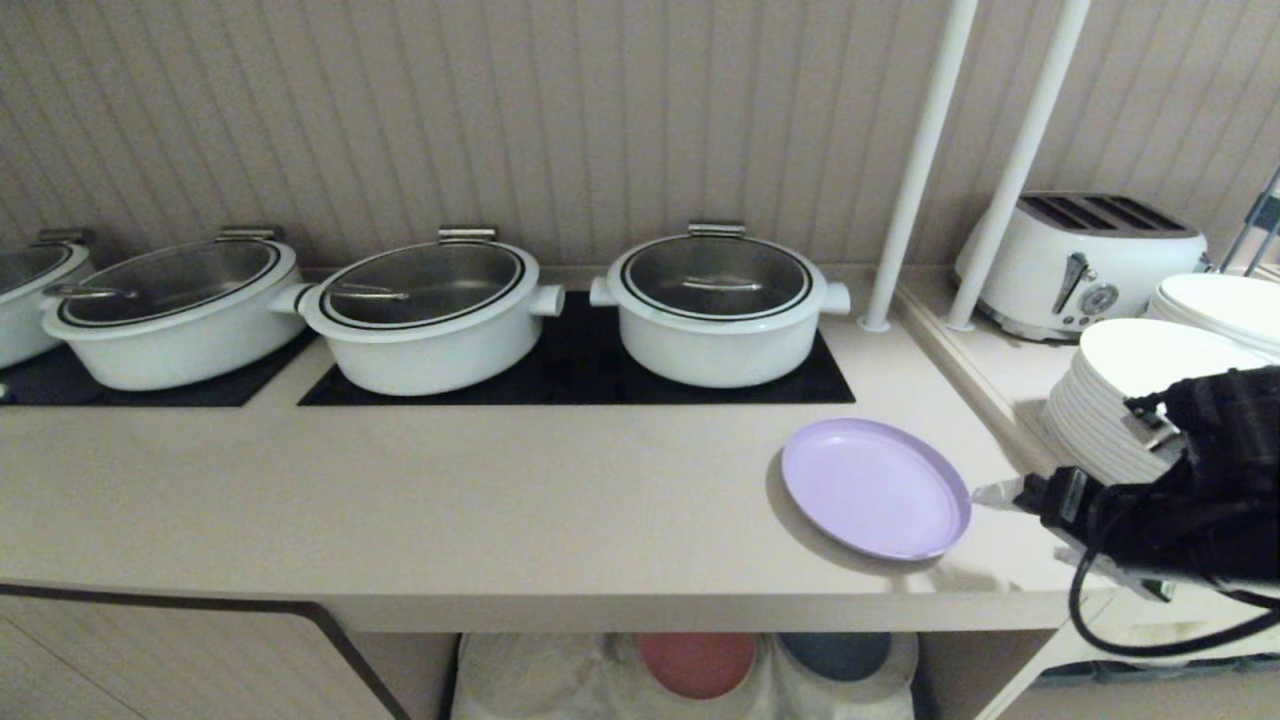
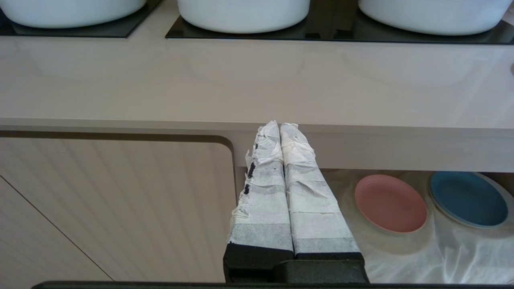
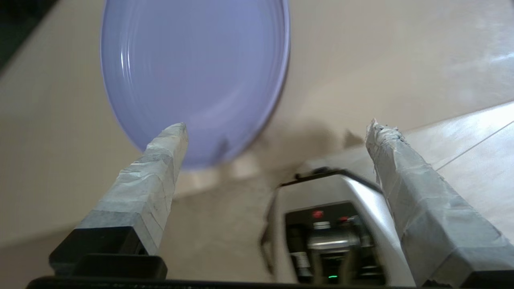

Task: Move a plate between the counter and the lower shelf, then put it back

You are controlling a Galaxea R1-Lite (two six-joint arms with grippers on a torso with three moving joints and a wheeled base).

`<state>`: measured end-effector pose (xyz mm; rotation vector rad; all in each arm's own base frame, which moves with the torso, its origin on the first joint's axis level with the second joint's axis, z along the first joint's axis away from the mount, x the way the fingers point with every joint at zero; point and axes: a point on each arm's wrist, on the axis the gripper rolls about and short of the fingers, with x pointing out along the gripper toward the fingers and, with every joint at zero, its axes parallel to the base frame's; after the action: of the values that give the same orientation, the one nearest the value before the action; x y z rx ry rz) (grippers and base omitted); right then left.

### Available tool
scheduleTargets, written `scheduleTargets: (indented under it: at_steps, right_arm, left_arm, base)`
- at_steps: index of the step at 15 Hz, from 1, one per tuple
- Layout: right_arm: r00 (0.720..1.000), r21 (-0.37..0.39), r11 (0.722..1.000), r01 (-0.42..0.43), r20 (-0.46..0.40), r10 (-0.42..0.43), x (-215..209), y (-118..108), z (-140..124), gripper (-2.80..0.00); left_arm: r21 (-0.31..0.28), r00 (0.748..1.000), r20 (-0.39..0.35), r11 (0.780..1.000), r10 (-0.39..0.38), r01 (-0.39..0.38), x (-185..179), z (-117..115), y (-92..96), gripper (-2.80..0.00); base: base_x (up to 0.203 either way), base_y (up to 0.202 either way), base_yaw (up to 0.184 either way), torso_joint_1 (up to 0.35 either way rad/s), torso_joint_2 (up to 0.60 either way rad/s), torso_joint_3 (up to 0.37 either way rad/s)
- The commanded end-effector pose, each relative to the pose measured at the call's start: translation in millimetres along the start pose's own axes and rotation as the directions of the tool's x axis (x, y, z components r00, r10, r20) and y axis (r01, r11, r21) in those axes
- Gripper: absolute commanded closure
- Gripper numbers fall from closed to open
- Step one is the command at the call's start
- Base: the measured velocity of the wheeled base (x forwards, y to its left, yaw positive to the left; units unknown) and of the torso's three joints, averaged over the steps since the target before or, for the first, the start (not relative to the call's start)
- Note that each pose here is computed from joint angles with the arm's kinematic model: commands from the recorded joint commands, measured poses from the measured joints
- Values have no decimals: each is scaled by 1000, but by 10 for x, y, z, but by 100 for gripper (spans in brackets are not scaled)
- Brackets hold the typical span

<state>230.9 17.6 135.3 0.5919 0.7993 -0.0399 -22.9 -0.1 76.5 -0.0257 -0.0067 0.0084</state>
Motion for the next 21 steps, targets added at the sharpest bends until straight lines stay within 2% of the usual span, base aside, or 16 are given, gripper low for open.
scheduleTargets:
  at_steps: [1, 3, 7, 8, 12, 17, 19, 21]
  right_arm:
    - [999, -137, 990, -24, 42, 30, -247, -27, -105, -280]
    - [998, -200, 979, -25, 56, 37, -321, -41, -142, -280]
    - [995, -241, 970, -8, 98, 32, -346, -21, -103, -280]
    - [994, -259, 966, -6, 104, 34, -344, -20, -100, 0]
    - [990, -268, 963, -15, 134, 53, -414, -10, -102, 0]
    - [972, -297, 955, -20, 217, 88, -600, -35, -172, 0]
    - [945, -300, 954, -6, 310, 103, -631, -73, -211, 0]
    - [901, -274, 958, 91, 433, 38, -644, -98, -202, 0]
  left_arm:
    - [0, 1000, 0, 1000, 1, -1, 1, 1, 0, 0]
    - [0, 1000, 0, 1000, 1, -1, 1, 1, 0, 0]
    - [0, 1000, 0, 1000, 1, -1, 1, 1, 0, 0]
    - [0, 1000, 0, 1000, 1, -1, 1, 1, 0, 0]
    - [0, 1000, 0, 1000, 1, -1, 1, 1, 0, 0]
    - [0, 1000, 0, 1000, 1, -1, 1, 1, 0, 0]
    - [0, 1000, 0, 1000, 1, -1, 1, 1, 0, 0]
    - [0, 1000, 0, 1000, 1, -1, 1, 1, 0, 0]
  base:
    - [0, 0, 0, 0, 0, 0]
    - [0, 0, 0, 0, 0, 0]
    - [0, 0, 0, 0, 0, 0]
    - [0, 0, 0, 0, 0, 0]
    - [0, 0, 0, 0, 0, 0]
    - [0, 0, 0, 0, 0, 0]
    - [0, 0, 0, 0, 0, 0]
    - [0, 0, 0, 0, 0, 0]
